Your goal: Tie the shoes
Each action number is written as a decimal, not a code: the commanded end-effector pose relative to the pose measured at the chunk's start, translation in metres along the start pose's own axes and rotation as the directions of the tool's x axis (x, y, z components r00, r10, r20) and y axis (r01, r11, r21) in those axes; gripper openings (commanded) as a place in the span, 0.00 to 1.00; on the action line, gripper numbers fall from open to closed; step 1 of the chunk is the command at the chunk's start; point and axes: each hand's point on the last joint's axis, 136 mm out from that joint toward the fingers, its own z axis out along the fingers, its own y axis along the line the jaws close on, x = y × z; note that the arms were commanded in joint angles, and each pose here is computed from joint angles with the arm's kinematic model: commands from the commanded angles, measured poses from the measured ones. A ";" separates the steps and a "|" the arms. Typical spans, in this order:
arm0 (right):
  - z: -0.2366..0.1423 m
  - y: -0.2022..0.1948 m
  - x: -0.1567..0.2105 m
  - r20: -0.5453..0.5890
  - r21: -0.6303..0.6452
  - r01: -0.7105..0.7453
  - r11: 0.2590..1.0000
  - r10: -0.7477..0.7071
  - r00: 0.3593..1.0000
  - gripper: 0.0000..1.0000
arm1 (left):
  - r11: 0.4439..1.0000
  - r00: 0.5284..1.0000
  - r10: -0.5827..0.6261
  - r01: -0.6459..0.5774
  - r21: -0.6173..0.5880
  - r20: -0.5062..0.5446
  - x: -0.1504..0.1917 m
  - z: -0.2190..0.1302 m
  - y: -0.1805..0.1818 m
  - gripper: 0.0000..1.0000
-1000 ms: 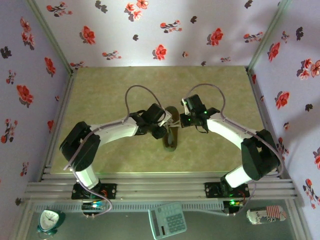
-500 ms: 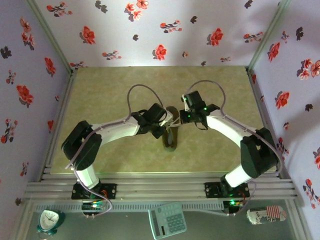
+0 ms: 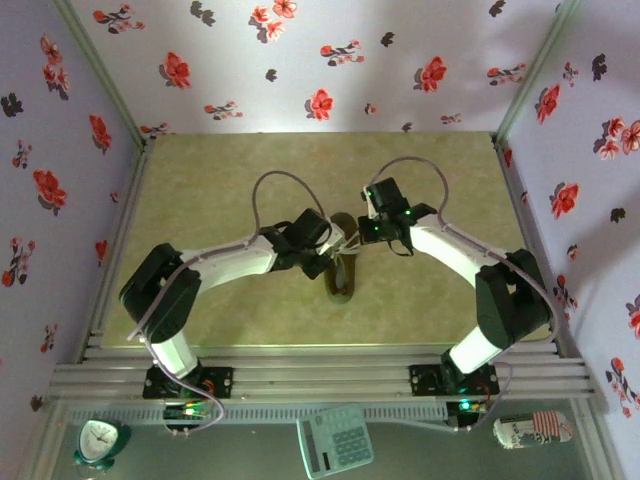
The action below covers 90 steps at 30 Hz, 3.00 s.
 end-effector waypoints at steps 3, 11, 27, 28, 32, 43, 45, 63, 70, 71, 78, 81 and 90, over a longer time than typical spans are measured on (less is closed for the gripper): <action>-0.007 -0.006 0.009 -0.001 0.003 -0.017 1.000 0.017 1.000 0.00 | 0.982 0.989 -0.070 0.045 0.182 0.130 -0.011 -0.027 -0.014 0.00; -0.010 -0.012 0.033 -0.038 0.011 0.005 1.000 -0.005 0.999 0.00 | 0.899 0.928 -0.296 0.190 0.394 0.227 -0.030 -0.042 0.000 0.00; -0.014 -0.058 0.069 -0.142 0.250 0.018 0.968 0.018 0.990 0.00 | 0.814 0.819 -0.538 0.442 0.376 0.201 -0.011 -0.019 0.058 0.00; -0.013 -0.061 0.070 -0.146 0.261 0.019 0.965 0.020 0.989 0.00 | 0.816 0.818 -0.541 0.454 0.359 0.194 -0.008 -0.016 0.061 0.00; -0.012 -0.071 0.073 -0.166 0.314 0.017 0.949 0.037 0.985 0.00 | 0.810 0.809 -0.565 0.506 0.297 0.160 0.006 -0.006 0.074 0.00; -0.016 -0.102 0.079 -0.154 0.383 -0.094 0.919 0.164 0.974 0.00 | 0.769 0.763 -0.636 0.612 0.187 0.117 0.034 0.005 0.103 0.00; -0.017 -0.108 0.080 -0.149 0.389 -0.115 0.914 0.186 0.971 0.00 | 0.756 0.750 -0.652 0.633 0.165 0.112 0.040 0.006 0.110 0.00; -0.016 -0.124 0.088 -0.155 0.378 -0.182 0.908 0.256 0.954 0.00 | 0.745 0.734 -0.667 0.658 0.109 0.127 0.052 0.002 0.125 0.00; -0.039 -0.037 0.014 0.090 -0.120 -0.173 0.978 0.184 0.979 0.67 | 0.847 0.807 -0.514 0.421 0.325 0.292 -0.032 -0.045 0.072 1.00; -0.051 -0.030 0.003 0.147 -0.163 -0.161 0.973 0.186 0.972 0.78 | 0.851 0.795 -0.509 0.407 0.332 0.330 -0.040 -0.058 0.073 1.00; -0.110 -0.098 -0.015 0.518 0.110 -0.293 0.950 0.197 0.833 0.99 | 0.866 0.693 -0.418 0.499 0.029 0.587 -0.022 -0.128 0.139 1.00; -0.113 -0.158 0.000 0.597 0.347 -0.413 0.842 0.142 0.790 0.99 | 0.690 0.658 -0.333 0.658 -0.300 0.676 0.025 -0.156 0.207 1.00; -0.053 -0.228 0.011 0.540 0.505 -0.380 0.775 0.060 0.840 0.99 | 0.460 0.717 -0.264 0.682 -0.569 0.645 0.106 -0.158 0.278 1.00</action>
